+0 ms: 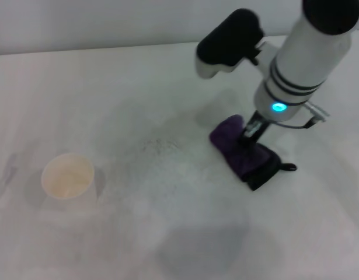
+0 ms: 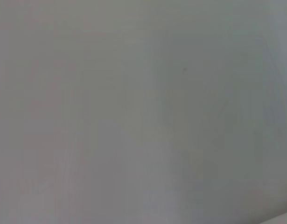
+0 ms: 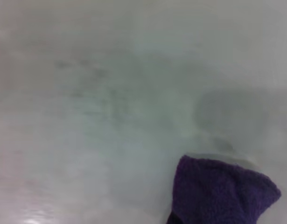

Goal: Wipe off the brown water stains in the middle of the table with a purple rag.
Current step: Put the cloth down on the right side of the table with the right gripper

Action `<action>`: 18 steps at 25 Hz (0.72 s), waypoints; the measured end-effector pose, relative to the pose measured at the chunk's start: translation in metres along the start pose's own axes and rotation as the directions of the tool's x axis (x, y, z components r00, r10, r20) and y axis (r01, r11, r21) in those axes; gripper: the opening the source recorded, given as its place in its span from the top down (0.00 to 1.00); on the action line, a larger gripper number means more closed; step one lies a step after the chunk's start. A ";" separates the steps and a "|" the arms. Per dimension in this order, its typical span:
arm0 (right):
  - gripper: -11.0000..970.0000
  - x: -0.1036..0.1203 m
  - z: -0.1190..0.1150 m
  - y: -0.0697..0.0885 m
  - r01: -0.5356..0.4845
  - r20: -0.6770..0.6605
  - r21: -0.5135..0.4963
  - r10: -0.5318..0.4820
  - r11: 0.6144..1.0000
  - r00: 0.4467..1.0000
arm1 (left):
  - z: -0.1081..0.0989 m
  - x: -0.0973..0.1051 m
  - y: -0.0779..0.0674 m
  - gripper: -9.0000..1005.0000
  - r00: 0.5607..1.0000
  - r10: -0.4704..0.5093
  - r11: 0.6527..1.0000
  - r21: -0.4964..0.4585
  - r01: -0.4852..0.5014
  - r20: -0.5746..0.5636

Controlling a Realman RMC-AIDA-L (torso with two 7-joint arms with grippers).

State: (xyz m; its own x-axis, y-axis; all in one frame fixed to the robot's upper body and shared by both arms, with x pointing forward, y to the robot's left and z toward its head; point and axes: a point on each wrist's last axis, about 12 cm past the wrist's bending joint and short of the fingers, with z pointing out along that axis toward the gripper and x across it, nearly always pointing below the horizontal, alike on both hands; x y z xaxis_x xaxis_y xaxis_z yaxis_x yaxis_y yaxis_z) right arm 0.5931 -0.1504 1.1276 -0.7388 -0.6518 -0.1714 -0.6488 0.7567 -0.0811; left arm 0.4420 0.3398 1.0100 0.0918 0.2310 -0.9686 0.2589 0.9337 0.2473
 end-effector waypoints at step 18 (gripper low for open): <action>0.80 0.035 0.011 -0.046 -0.067 -0.047 -0.010 0.067 0.998 0.997 | 0.009 -0.004 0.002 0.17 1.000 0.007 1.000 0.000 -0.007 0.020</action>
State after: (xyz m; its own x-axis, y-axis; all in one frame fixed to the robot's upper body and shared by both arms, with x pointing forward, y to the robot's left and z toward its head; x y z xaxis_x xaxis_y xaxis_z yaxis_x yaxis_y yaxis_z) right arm 0.5994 -0.2079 1.1141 -0.7880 -0.6016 -0.1306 -0.5995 0.7982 -0.0593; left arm 0.4505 0.3384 1.0143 0.1129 0.2318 -0.9662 0.2578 0.9323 0.2538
